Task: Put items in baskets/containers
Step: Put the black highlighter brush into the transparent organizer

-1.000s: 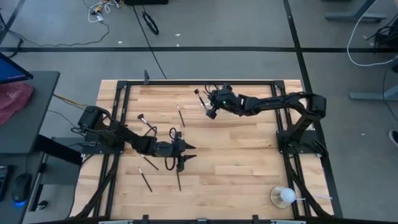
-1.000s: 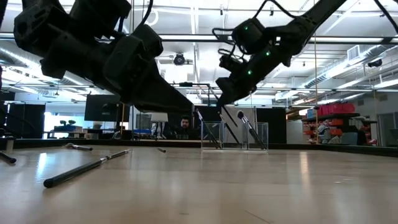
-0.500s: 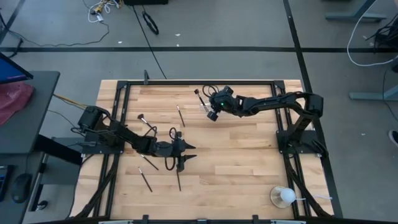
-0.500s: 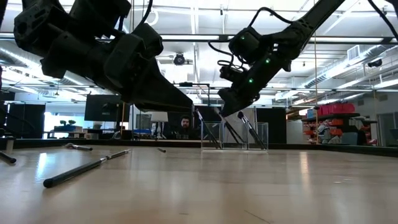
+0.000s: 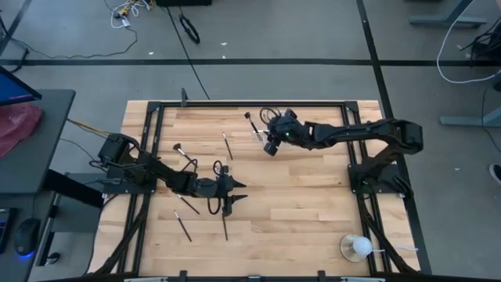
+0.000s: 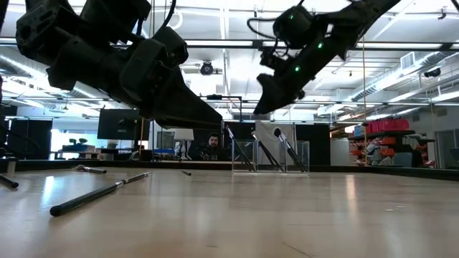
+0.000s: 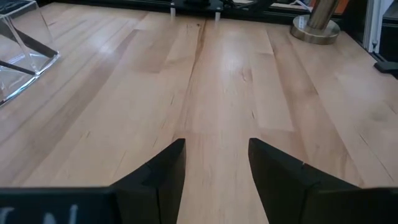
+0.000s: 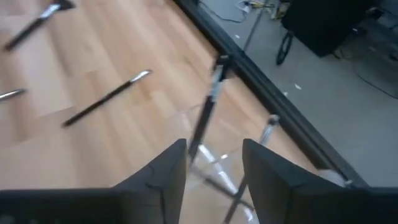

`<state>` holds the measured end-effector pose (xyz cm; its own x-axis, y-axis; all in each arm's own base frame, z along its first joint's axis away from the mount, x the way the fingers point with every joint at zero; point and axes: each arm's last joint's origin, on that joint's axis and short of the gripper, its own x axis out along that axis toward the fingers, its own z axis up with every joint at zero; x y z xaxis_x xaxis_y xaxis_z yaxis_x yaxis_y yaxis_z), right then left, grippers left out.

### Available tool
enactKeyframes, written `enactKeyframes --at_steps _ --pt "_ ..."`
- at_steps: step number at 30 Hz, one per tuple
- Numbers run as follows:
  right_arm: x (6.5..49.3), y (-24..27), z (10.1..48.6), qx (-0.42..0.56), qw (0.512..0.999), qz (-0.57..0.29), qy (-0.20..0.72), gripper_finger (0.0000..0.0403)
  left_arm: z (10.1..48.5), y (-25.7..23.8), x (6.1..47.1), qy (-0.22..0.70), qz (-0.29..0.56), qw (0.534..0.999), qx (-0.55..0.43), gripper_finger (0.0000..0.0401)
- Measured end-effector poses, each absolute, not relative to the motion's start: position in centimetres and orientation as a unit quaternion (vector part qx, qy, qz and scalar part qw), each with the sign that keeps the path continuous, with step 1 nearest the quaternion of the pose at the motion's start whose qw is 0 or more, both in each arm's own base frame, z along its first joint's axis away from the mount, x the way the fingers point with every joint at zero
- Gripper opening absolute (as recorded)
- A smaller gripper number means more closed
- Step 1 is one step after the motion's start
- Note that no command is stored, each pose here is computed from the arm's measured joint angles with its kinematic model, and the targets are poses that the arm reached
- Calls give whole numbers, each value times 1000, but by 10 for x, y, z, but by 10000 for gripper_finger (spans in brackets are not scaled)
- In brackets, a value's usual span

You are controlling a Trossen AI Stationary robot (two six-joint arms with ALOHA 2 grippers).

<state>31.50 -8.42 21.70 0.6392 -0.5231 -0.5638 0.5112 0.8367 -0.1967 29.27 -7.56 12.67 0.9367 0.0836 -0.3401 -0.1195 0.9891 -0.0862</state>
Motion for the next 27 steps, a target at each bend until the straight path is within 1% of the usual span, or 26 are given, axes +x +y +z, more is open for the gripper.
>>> enactKeyframes --at_steps 3,5,10,15,17,21,27 --pt "313 -68 220 -9 909 -259 326 144 127 -76 293 170 52 983 -53 181" --pt "312 -58 218 -3 911 -224 345 130 127 -76 293 168 52 983 -54 181" --pt "316 -37 204 40 910 -152 383 81 128 -76 293 162 51 984 -56 181" --pt "316 -4 187 54 916 -112 381 26 129 -79 292 162 46 984 -55 181" --pt "313 14 181 65 924 -93 365 8 132 -83 290 162 40 985 -54 181" --pt "307 54 173 81 948 -69 300 9 138 -93 281 179 56 981 -46 181" --pt "287 102 168 73 970 -73 222 3 147 -102 256 237 116 963 -57 181"
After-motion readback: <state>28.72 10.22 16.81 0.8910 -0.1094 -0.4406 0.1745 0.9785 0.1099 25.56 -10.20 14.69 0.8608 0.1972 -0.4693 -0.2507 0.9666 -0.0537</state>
